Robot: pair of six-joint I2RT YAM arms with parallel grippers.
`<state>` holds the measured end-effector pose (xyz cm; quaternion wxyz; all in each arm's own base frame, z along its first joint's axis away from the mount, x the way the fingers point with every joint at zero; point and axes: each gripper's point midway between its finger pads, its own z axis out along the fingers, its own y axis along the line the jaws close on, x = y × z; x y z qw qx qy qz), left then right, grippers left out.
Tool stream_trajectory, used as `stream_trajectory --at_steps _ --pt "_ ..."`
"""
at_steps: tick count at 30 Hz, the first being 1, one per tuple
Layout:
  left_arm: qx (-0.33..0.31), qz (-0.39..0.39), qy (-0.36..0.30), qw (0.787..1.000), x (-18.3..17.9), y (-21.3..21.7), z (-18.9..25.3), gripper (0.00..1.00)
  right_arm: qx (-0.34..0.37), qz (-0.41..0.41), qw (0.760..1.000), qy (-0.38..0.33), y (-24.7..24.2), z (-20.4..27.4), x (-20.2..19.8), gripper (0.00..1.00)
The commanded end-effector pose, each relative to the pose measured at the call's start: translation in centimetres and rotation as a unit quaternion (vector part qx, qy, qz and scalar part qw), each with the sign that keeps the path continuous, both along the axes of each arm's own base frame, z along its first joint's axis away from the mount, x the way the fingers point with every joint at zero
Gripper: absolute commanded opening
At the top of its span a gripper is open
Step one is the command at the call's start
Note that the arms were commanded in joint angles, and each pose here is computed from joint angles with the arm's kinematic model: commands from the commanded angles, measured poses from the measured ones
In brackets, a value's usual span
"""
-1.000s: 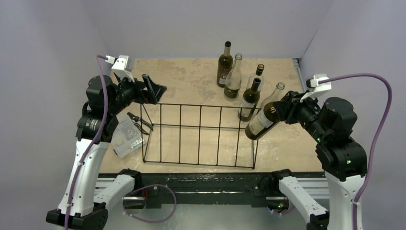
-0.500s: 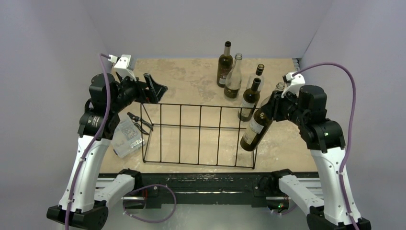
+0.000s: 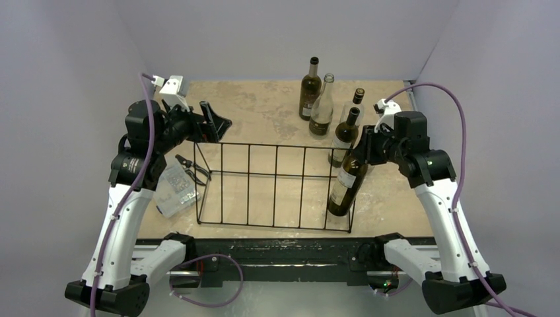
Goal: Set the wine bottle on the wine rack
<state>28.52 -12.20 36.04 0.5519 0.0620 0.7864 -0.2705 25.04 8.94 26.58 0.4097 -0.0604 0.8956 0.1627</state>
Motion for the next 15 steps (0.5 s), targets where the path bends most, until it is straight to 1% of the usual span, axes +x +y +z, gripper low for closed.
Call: stream_trajectory --at_steps 1,15 --pt "-0.006 -0.014 -0.016 1.0 -0.3 -0.5 1.3 0.98 0.034 0.025 0.998 -0.046 1.6 1.8 1.2 0.0" --pt "-0.009 -0.017 -0.012 1.0 -0.2 -0.7 1.2 0.97 0.018 0.053 0.998 0.007 3.1 -1.2 0.5 0.0"
